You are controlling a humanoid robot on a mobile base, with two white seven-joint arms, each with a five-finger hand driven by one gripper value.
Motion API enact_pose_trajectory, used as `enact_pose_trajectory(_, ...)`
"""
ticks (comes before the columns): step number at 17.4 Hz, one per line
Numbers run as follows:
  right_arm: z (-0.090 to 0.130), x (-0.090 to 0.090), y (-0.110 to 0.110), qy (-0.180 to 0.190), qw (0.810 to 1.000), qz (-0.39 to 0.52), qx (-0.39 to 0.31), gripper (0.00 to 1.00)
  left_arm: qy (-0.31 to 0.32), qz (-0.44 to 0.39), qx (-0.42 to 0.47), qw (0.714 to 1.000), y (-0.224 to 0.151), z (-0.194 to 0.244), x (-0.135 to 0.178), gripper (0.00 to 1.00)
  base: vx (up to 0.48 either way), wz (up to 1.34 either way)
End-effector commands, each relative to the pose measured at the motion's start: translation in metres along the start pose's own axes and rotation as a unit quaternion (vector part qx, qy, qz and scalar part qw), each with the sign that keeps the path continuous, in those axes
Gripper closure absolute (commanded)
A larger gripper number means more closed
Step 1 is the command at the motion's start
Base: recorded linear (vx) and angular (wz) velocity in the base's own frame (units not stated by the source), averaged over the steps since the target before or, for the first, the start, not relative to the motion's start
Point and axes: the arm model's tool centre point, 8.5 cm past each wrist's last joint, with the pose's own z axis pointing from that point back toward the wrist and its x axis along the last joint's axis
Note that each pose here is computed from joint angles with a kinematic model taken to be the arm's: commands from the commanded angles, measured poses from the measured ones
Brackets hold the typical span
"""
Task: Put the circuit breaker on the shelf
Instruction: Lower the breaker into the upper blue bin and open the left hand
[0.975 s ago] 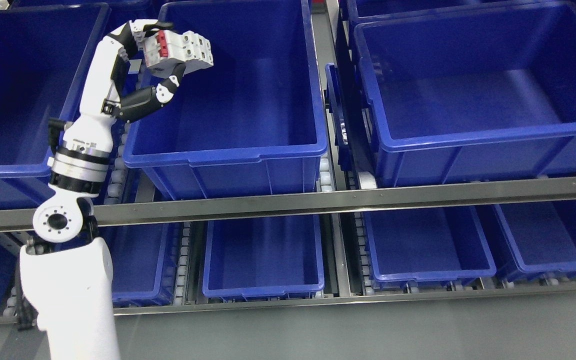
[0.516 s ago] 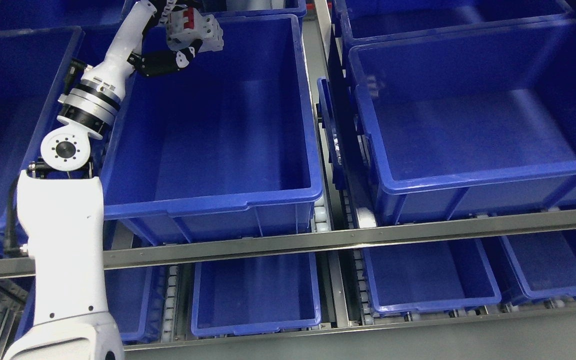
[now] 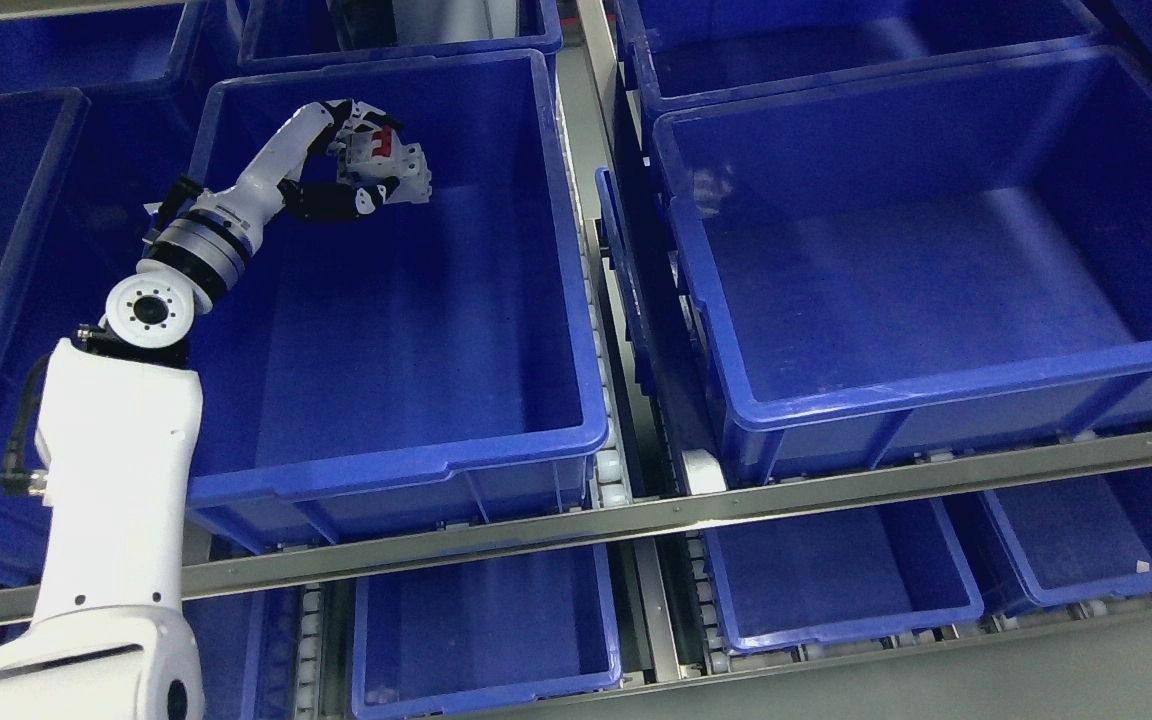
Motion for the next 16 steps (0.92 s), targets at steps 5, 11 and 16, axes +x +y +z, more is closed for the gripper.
enact_pose_trajectory(5, -0.001, -0.007, -0.01, 0.029, 0.999, 0.016, -0.007, 0.0, 0.149, 0.048, -0.037, 0.987, -0.031, -0.003, -0.055, 0.56, 0.011, -0.01)
enact_pose_trajectory(11, -0.001, -0.007, -0.01, 0.029, 0.999, 0.016, -0.007, 0.0, 0.154, 0.04, -0.006, 0.987, -0.03, -0.008, -0.051, 0.17, -0.008, 0.02)
enact_pose_trajectory(16, -0.001, -0.007, -0.01, 0.029, 0.999, 0.016, -0.007, 0.0, 0.105, 0.071, 0.075, 0.989, 0.02, -0.016, -0.022, 0.01, 0.003, 0.0)
